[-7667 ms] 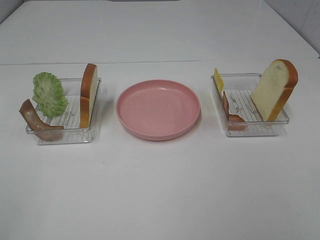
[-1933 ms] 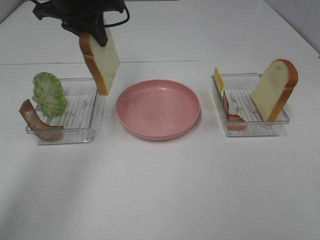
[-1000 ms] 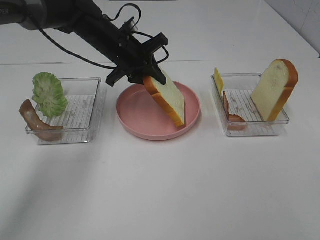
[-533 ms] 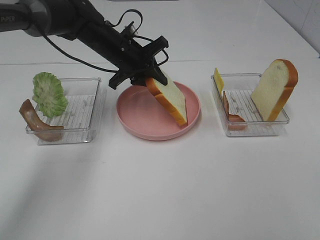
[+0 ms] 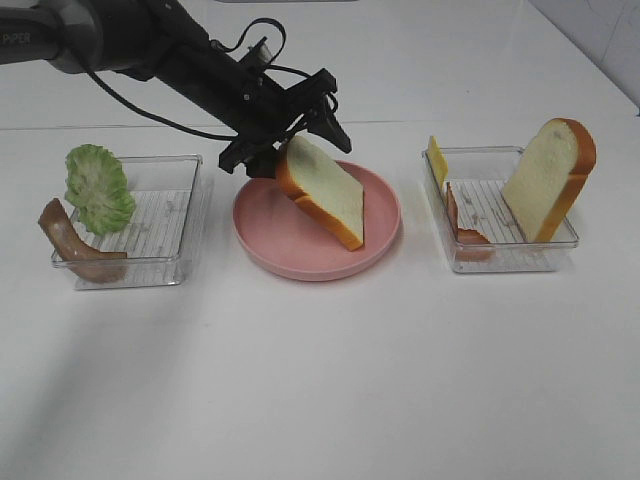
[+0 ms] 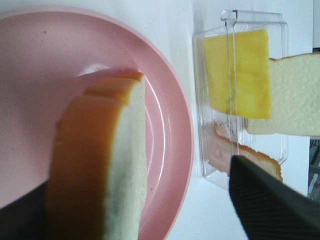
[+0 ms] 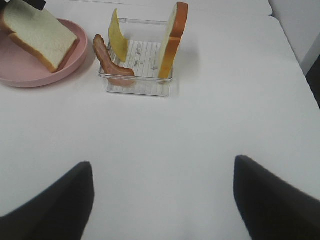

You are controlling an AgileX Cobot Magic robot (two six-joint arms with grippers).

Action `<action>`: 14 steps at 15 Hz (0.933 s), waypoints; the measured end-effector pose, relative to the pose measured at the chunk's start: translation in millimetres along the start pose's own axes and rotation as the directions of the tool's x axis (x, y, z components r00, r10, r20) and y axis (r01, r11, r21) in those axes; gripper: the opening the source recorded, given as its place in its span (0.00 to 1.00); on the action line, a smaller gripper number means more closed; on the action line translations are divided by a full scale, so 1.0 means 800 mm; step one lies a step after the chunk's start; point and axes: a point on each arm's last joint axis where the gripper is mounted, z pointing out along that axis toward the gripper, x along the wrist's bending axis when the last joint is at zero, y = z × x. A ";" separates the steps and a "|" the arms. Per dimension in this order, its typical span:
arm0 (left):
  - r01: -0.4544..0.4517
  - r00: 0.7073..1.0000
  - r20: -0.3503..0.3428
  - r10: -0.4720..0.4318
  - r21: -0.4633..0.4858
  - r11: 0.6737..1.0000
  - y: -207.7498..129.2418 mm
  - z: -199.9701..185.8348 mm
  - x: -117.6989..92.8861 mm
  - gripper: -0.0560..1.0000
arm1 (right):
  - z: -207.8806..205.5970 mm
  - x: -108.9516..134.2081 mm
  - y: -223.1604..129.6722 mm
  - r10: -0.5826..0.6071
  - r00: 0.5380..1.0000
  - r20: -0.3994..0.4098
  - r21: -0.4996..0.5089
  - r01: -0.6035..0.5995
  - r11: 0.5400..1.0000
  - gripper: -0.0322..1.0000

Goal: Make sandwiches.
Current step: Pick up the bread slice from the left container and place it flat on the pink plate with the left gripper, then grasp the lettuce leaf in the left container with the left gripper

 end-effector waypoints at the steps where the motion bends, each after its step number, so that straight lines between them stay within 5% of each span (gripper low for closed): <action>1: -0.017 1.000 0.001 0.017 0.021 1.000 -0.002 0.000 0.000 0.82 | 0.000 0.000 0.000 0.000 1.000 0.000 0.000 0.000 1.000 0.74; 4: -0.090 0.995 -0.036 0.092 0.044 0.995 -0.004 -0.008 -0.003 0.87 | 0.000 0.000 0.000 0.000 1.000 0.000 0.000 0.000 1.000 0.74; 5: -0.212 0.969 -0.125 0.214 0.030 0.977 0.006 -0.037 -0.020 0.87 | 0.000 0.000 0.000 0.000 1.000 0.000 0.000 0.000 1.000 0.74; 8: -0.298 0.921 -0.248 0.302 0.052 0.953 0.016 -0.069 -0.035 0.87 | 0.000 0.000 0.000 0.000 1.000 0.000 0.000 0.000 1.000 0.74; 10: -0.300 0.915 -0.264 0.304 0.055 0.952 0.017 -0.073 -0.037 0.87 | 0.000 0.000 0.000 0.000 1.000 0.000 0.000 0.000 1.000 0.74; 14: -0.388 0.829 -0.427 0.362 0.027 0.921 0.025 -0.150 -0.076 0.85 | 0.000 0.000 0.000 0.000 1.000 0.000 0.000 0.000 1.000 0.74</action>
